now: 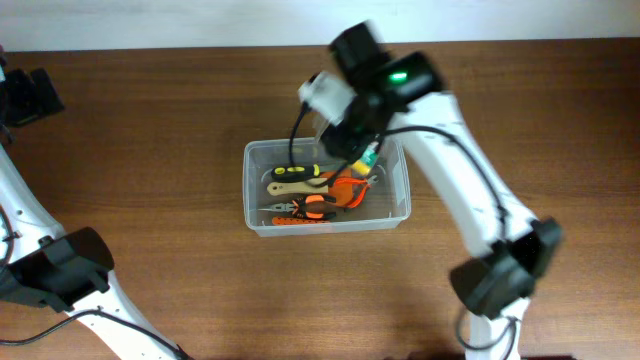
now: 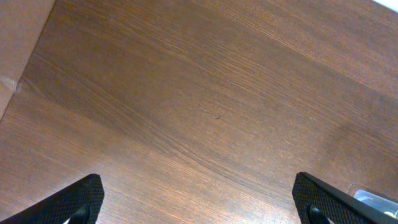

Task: Pack container
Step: 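Place the screwdriver pack into the box and open the right gripper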

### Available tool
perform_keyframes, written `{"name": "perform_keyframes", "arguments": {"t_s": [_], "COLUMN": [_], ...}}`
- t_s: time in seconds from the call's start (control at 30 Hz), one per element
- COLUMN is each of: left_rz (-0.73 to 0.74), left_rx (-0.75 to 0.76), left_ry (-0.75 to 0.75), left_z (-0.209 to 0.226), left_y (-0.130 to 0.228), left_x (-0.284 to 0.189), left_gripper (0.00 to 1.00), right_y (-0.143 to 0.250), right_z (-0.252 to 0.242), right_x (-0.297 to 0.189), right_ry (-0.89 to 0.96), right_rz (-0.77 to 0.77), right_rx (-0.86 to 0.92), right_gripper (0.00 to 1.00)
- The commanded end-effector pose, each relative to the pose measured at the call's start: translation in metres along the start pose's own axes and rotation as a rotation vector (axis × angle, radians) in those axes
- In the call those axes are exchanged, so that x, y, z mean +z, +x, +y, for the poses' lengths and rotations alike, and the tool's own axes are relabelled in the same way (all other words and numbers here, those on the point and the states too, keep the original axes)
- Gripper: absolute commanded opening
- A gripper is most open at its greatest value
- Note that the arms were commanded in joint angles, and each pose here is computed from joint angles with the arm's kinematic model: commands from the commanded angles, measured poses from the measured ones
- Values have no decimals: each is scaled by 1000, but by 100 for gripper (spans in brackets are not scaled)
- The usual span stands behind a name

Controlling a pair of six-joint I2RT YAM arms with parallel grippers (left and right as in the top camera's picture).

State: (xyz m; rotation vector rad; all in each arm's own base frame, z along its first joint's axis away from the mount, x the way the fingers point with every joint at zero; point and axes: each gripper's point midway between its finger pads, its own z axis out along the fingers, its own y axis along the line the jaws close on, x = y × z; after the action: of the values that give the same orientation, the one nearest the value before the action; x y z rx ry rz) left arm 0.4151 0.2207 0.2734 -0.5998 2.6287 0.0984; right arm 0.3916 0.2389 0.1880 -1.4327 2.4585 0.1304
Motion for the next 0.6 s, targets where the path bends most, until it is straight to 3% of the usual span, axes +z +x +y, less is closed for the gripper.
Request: {"name": "perform_keyframes", "arguments": {"t_s": [0.0, 0.17, 0.27, 0.3, 0.4, 0.57], "left_rz": [-9, -9, -9, -9, -8, -9], "left_rx": [-14, -14, -14, -14, -14, -14], "left_ry": [8, 8, 8, 8, 8, 8], "left_z": [0, 0, 0, 0, 0, 0], "left_y": [0, 0, 0, 0, 0, 0], "left_x": [-4, -4, -4, -4, -4, -4], "left_gripper": [99, 99, 99, 99, 99, 99], "right_y": [12, 29, 33, 33, 34, 33], "right_z": [-1, 0, 1, 2, 4, -9], "right_x": [41, 89, 99, 99, 91, 40], "right_ry": [-16, -77, -91, -93, -85, 43], "right_rz": [110, 216, 239, 240, 249, 246], "right_rx": [-128, -115, -113, -114, -114, 24], "right_gripper": [37, 41, 67, 80, 99, 99]}}
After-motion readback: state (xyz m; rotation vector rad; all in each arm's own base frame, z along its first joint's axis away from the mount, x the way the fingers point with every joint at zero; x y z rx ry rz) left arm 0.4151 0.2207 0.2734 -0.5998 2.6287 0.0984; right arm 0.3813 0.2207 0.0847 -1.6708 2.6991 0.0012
